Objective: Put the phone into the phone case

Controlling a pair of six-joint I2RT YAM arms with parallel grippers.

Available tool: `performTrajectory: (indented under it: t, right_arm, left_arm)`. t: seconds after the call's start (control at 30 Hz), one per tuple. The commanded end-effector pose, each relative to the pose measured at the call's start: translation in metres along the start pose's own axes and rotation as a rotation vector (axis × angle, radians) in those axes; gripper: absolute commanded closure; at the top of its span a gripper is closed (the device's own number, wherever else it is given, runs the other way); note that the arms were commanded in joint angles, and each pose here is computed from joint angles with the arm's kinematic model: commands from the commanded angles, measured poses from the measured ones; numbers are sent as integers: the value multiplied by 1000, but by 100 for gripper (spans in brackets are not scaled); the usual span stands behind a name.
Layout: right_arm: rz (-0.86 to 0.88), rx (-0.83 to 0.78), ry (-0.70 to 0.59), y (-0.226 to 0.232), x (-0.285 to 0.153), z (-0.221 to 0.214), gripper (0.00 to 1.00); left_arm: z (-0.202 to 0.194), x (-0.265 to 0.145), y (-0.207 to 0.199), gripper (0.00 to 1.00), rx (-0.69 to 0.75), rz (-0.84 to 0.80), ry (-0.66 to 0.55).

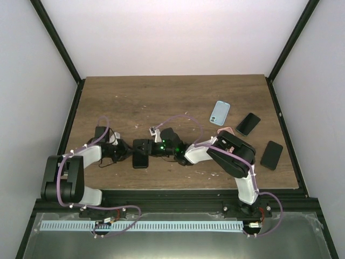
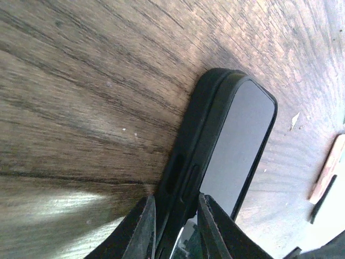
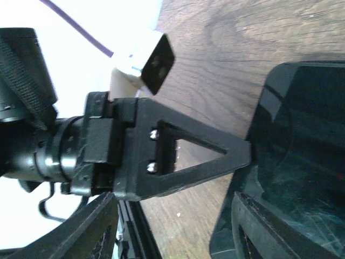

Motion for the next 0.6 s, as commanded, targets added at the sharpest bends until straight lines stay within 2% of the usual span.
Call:
performTrajectory:
  t: [0.0, 0.1, 0.3, 0.57]
  right_arm:
    - [-78, -29, -39, 1, -6, 12, 42]
    - [-178, -21, -37, -14, -21, 15, 41]
    - [-277, -29, -64, -42, -61, 10, 41]
    - [-356, -109, -5, -53, -89, -2, 46]
  left_arm:
    - [-10, -9, 21, 76, 2, 156, -30]
    - [-7, -14, 9, 78, 40, 97, -61]
    - [-24, 17, 14, 78, 53, 139, 65]
    - [-61, 51, -31, 87, 117, 42, 159]
Point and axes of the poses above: each gripper's point midway between its finger pads, its own x axis out along the fingers, its own y axis along the line the jaws close on, z = x × y, the point moved 4 cm from there along -x, back along the fingers, and after that the axes turned 9 degrees about -x, right-handed, at the moved point
